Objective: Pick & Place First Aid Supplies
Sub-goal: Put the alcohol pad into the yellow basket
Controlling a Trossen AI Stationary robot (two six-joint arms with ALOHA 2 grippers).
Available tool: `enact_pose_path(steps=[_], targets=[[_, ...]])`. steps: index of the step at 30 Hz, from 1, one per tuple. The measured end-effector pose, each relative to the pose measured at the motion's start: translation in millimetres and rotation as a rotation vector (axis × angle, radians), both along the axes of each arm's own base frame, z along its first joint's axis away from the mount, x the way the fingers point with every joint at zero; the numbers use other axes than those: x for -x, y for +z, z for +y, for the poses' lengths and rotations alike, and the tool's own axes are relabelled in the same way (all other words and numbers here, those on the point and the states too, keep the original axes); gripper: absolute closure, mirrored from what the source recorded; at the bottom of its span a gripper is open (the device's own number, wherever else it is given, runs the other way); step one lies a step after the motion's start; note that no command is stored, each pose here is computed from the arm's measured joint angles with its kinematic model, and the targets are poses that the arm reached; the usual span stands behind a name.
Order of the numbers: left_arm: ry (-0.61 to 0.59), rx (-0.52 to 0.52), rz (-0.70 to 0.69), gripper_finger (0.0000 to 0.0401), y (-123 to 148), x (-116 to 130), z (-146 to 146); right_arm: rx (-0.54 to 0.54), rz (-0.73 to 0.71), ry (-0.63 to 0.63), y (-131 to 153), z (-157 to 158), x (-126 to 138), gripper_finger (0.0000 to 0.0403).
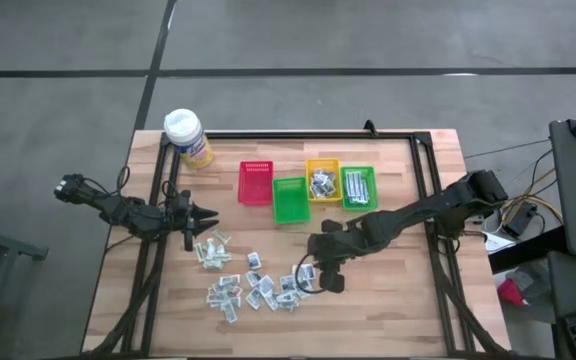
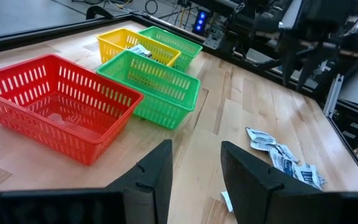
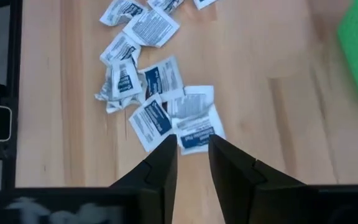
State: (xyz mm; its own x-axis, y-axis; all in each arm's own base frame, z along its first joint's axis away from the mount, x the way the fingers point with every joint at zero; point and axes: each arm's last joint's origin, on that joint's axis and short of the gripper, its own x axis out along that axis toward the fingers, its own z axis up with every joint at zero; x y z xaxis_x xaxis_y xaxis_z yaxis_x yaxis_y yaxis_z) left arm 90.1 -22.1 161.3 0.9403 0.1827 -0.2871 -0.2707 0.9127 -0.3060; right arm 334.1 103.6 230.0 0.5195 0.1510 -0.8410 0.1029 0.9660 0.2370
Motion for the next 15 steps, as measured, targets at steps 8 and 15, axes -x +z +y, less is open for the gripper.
enact_pose_path(steps=[8,15], targets=[[0.0,0.0,0.003,0.027,-0.3,-0.1,-0.1,0.012,0.097,0.038,-38.8,5.8,-20.1,0.0296],[0.0,0.001,0.003,0.027,-0.3,-0.2,-0.1,0.04,0.119,0.005,-50.4,0.7,-27.2,0.0296]])
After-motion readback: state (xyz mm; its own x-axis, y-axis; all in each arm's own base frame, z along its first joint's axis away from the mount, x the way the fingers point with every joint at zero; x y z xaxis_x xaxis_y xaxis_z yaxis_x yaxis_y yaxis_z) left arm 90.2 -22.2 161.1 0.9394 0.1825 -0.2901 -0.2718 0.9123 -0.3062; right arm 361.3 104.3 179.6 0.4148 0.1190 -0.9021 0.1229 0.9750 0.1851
